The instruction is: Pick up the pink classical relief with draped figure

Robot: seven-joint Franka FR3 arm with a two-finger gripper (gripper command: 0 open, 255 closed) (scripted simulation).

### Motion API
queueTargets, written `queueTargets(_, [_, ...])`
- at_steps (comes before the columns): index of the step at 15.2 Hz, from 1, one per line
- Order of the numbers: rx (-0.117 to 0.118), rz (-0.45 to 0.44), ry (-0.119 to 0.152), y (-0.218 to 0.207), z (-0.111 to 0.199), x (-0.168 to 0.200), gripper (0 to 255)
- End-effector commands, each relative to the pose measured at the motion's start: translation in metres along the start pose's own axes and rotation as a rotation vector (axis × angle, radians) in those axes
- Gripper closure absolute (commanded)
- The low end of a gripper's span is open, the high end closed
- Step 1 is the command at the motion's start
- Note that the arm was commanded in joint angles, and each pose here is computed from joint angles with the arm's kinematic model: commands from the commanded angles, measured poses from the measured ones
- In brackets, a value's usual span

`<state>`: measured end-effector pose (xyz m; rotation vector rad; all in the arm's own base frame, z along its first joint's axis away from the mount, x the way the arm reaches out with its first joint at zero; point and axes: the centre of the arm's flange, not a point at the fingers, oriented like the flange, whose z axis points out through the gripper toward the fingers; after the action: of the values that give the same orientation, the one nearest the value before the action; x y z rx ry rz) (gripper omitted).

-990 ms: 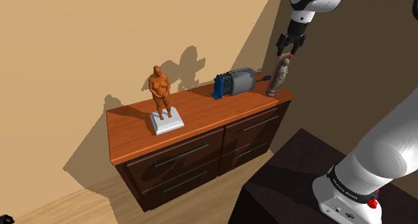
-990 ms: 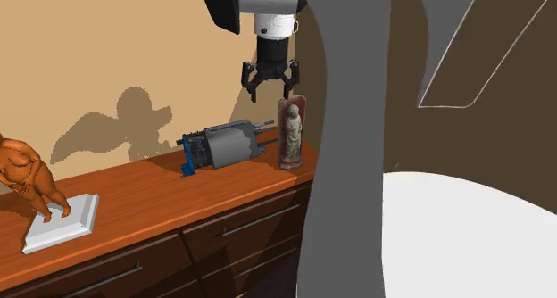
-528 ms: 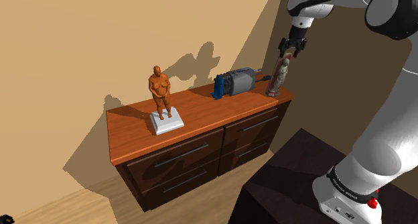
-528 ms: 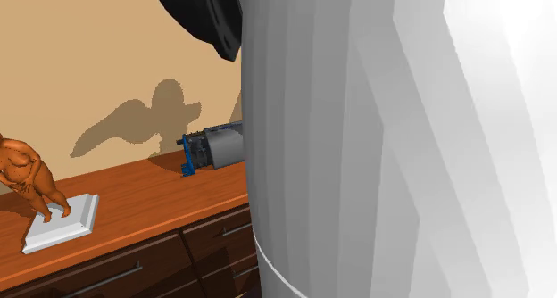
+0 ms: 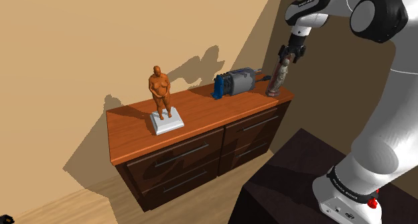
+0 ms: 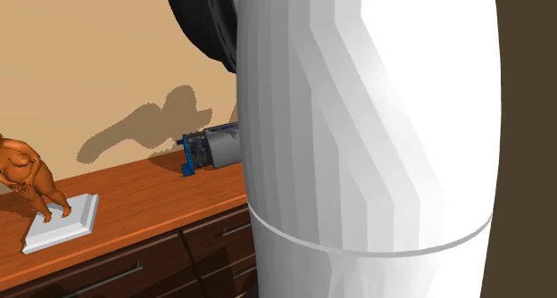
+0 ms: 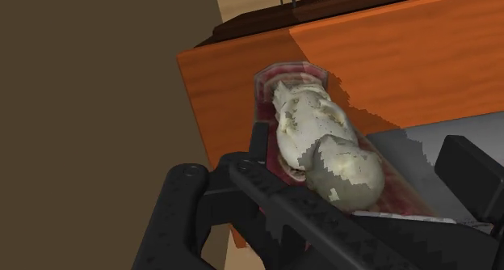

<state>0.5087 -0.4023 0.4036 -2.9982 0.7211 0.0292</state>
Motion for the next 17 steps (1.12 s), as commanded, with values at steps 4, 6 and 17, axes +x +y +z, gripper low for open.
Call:
queueTargets(4, [0.000, 0.000, 0.000, 0.001, 0.014, 0.003, 255])
queueTargets(6, [0.000, 0.000, 0.000, 0.001, 0.014, 0.003, 255])
queueTargets(17, [0.000, 0.000, 0.000, 0.000, -0.007, 0.001, 255])
